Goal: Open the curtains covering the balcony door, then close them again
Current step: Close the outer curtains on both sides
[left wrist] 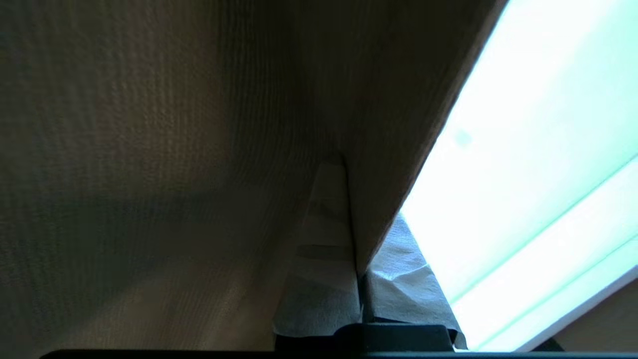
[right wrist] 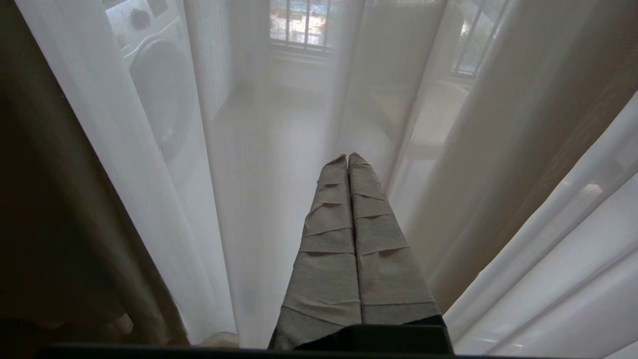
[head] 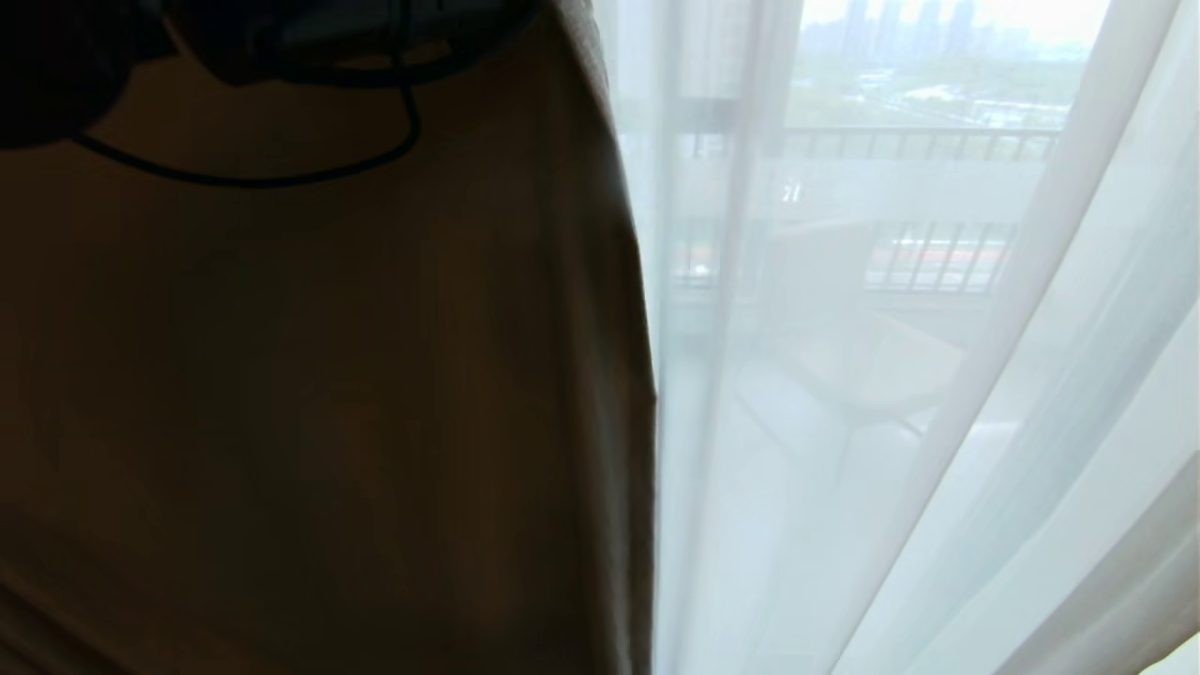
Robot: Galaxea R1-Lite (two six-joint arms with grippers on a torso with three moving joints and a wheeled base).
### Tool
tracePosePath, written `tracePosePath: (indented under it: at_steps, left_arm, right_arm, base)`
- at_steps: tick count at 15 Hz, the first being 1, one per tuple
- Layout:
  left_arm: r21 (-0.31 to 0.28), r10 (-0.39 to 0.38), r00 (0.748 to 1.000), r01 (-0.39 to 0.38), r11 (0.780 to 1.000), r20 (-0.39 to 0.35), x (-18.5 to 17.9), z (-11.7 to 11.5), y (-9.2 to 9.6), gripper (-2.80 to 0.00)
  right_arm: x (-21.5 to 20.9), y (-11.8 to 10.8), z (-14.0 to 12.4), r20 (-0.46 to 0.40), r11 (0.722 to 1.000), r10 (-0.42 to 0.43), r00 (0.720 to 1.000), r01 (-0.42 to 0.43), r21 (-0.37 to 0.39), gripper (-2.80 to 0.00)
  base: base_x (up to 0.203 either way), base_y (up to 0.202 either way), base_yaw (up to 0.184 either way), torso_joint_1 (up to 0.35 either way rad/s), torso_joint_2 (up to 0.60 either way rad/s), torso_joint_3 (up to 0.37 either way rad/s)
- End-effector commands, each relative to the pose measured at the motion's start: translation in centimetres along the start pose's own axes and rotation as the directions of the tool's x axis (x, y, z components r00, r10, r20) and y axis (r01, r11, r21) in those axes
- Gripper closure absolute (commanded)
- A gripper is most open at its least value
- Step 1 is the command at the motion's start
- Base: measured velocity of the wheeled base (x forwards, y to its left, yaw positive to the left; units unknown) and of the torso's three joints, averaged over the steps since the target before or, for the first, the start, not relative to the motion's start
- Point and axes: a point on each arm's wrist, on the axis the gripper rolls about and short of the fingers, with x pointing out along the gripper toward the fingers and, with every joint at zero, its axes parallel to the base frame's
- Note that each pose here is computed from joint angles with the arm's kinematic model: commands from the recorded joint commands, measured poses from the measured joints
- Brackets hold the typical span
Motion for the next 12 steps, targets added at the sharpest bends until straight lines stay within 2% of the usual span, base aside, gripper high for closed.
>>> tracePosePath:
  at_steps: [1,12]
  left_arm:
    - [-0.005,-0.013,1.0,0.013,1.0,-0.015,0.5,-0.7,-0.4,0.0]
    - [-0.002,-0.096,0.994,0.096,0.995,-0.05,1.6,-2.6,-3.1,0.0]
  right_arm:
    - [0.0,0.0,0.0,0.001,1.0,0.001,1.0,-0.001,-0.001,0.0]
    - [0.0,0.0,0.0,0.001,1.0,0.001,1.0,-0.001,-0.001,0.0]
  base:
    - [0.0,0.0,0.0,0.0,0.0,0.0]
    - [0.0,0.0,0.0,0.0,0.0,0.0]
